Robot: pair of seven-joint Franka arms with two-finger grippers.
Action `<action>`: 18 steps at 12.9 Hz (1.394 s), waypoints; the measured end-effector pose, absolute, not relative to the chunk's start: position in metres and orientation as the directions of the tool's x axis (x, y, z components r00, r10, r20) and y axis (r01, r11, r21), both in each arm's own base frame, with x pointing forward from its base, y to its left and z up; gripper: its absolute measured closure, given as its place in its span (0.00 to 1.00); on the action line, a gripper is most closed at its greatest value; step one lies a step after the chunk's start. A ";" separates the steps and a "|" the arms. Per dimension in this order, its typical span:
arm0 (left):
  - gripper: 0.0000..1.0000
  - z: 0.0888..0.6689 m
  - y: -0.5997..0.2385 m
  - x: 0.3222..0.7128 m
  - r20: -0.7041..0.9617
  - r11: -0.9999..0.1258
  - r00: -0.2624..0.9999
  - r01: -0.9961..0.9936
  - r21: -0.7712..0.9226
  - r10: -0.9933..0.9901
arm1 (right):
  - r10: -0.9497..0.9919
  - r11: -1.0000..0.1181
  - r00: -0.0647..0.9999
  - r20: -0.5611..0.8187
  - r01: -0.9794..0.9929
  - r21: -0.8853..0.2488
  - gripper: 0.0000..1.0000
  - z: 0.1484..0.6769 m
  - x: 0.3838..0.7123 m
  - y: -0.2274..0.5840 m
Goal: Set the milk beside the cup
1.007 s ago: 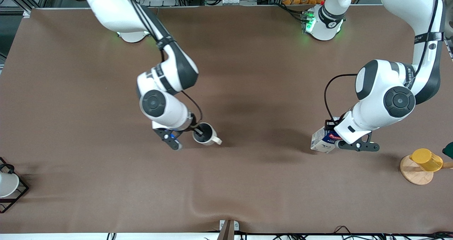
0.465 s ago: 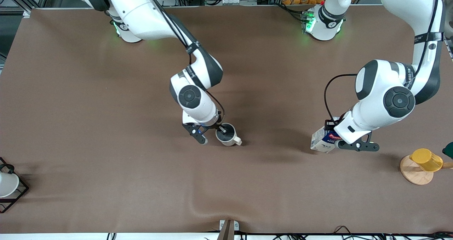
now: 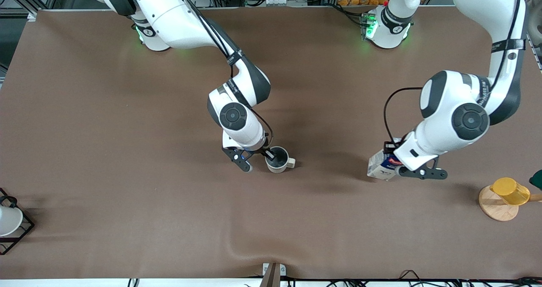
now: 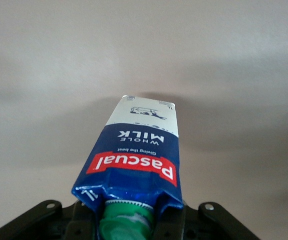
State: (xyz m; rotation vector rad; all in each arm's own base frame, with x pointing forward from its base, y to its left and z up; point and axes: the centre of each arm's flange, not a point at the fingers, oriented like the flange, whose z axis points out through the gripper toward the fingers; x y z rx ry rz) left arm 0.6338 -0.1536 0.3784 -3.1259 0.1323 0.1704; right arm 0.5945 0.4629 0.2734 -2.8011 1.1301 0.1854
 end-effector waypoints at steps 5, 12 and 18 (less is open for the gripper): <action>0.70 0.380 -0.240 0.594 -0.203 -1.000 0.979 -0.031 -0.003 -0.030 | -0.672 -0.734 0.701 -0.239 -0.673 0.090 0.00 0.390 0.639 0.359; 0.70 0.411 -0.394 0.508 -0.213 -0.997 0.974 0.076 -0.001 0.075 | -0.455 -0.888 0.843 -0.286 -0.453 0.077 0.00 0.463 0.677 0.143; 0.70 0.409 -0.501 0.443 -0.255 -0.993 0.960 0.119 0.017 0.110 | -0.306 -0.947 0.902 -0.305 -0.321 0.001 0.00 0.461 0.688 0.013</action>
